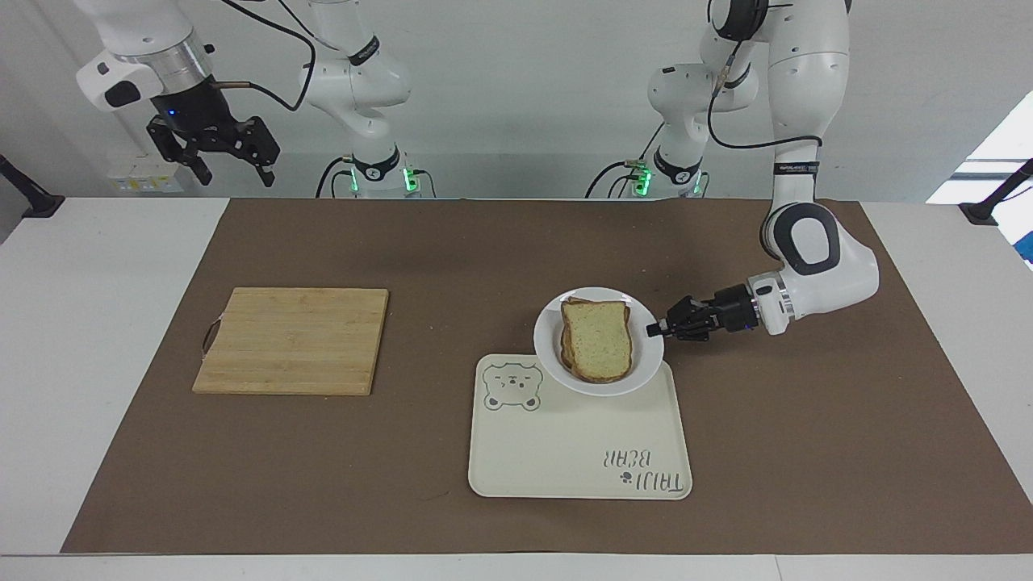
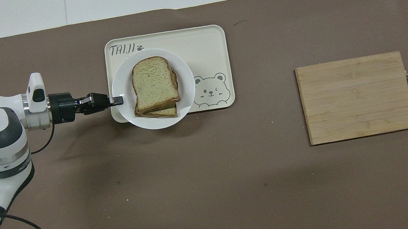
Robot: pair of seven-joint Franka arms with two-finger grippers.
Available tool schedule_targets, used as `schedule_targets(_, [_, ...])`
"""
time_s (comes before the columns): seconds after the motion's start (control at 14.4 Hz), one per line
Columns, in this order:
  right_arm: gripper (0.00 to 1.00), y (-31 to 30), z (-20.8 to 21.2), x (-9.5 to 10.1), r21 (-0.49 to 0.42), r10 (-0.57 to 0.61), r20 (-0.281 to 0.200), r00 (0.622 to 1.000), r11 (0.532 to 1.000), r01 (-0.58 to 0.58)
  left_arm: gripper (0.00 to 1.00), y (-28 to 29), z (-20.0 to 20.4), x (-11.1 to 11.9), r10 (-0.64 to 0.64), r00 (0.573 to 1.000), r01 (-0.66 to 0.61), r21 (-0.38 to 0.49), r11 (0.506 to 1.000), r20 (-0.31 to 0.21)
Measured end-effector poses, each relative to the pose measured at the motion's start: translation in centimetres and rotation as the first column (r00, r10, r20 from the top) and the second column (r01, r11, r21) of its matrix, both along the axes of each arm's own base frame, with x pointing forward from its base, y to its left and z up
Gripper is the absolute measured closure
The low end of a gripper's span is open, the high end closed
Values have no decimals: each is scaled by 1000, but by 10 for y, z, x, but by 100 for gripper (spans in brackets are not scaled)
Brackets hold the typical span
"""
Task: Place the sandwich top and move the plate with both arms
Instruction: 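Push the white plate with the left gripper onto the cream tray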
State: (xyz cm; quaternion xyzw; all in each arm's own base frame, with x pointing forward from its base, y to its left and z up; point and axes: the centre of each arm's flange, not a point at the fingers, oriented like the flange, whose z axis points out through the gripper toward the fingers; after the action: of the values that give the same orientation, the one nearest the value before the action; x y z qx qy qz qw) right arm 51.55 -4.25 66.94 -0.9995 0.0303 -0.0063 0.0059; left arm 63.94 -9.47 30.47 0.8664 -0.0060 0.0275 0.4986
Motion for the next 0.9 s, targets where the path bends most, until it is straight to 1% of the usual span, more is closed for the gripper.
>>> schedule_targets(0.14, [0, 1, 0, 0, 0, 1, 2, 1000, 1000, -1, 95, -3, -16, 17, 28, 1000, -28, 18, 999, 9])
schedule_targets(0.21, [0, 1, 0, 0, 0, 1, 2, 1000, 1000, -1, 95, -6, -24, 22, 42, 999, -42, 29, 999, 14])
schedule_targets(0.35, [0, 1, 0, 0, 0, 1, 2, 1000, 1000, -1, 95, -19, -33, 29, 77, 997, -79, 54, 995, 24])
schedule_targets(0.49, [0, 1, 0, 0, 0, 1, 2, 1000, 1000, -1, 95, -42, -34, 30, 97, 995, -98, 68, 993, 16])
schedule_targets(0.56, [0, 1, 0, 0, 0, 1, 2, 1000, 1000, -1, 89, -49, -33, 30, 100, 995, -100, 70, 993, 10])
schedule_targets(0.69, [0, 1, 0, 0, 0, 1, 2, 1000, 1000, -1, 70, -47, -31, 32, 111, 994, -111, 68, 991, 5])
schedule_targets(0.76, [0, 1, 0, 0, 0, 1, 2, 1000, 1000, -1, 59, -39, -29, 35, 119, 993, -119, 72, 990, 11])
schedule_targets(0.9, [0, 1, 0, 0, 0, 1, 2, 1000, 1000, -1, 33, -21, -15, 41, 126, 992, -128, 81, 988, 33])
